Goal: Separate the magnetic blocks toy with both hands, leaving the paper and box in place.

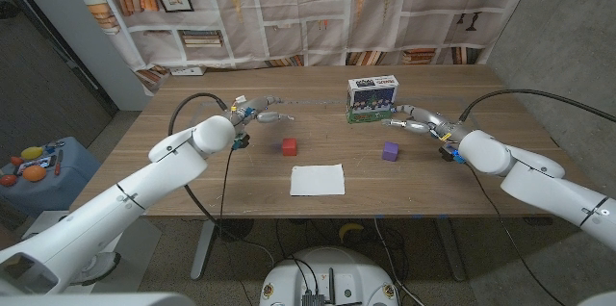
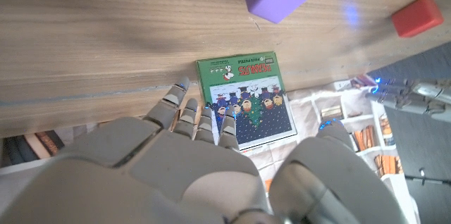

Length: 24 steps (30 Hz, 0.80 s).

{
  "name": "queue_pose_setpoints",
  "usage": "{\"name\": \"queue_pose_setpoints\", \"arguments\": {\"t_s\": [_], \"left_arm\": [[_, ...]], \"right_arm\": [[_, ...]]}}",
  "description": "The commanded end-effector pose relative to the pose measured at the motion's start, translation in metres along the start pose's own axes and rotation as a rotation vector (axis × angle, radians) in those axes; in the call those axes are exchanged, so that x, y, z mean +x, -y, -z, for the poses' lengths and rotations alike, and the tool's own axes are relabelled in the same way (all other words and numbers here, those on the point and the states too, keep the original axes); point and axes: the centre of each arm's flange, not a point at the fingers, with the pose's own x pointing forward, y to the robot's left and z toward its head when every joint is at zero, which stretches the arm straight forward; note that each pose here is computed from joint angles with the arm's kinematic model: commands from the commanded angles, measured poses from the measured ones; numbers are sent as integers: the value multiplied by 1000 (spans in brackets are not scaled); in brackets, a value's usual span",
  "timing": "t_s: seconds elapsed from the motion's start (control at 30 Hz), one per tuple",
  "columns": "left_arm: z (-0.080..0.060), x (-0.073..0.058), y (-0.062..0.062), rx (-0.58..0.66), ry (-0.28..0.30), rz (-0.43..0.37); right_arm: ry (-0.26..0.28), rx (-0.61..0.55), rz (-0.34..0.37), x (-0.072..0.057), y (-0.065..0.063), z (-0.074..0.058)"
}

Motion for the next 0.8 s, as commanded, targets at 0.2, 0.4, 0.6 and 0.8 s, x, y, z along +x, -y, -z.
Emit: {"name": "queue_pose_setpoints", "arguments": {"t_s": [0.2, 0.4, 0.6, 0.8], "left_arm": [[28, -8, 11, -297, 19, -168], [33, -9, 14, -357, 24, -205], [38, -7, 20, -458, 56, -237], [40, -3, 24, -487, 74, -256]], "right_arm": [[16, 237, 126, 7, 9, 23], [32, 306, 138, 11, 12, 28], [49, 389, 176, 10, 13, 36], [57, 465, 192, 11, 13, 42]]}}
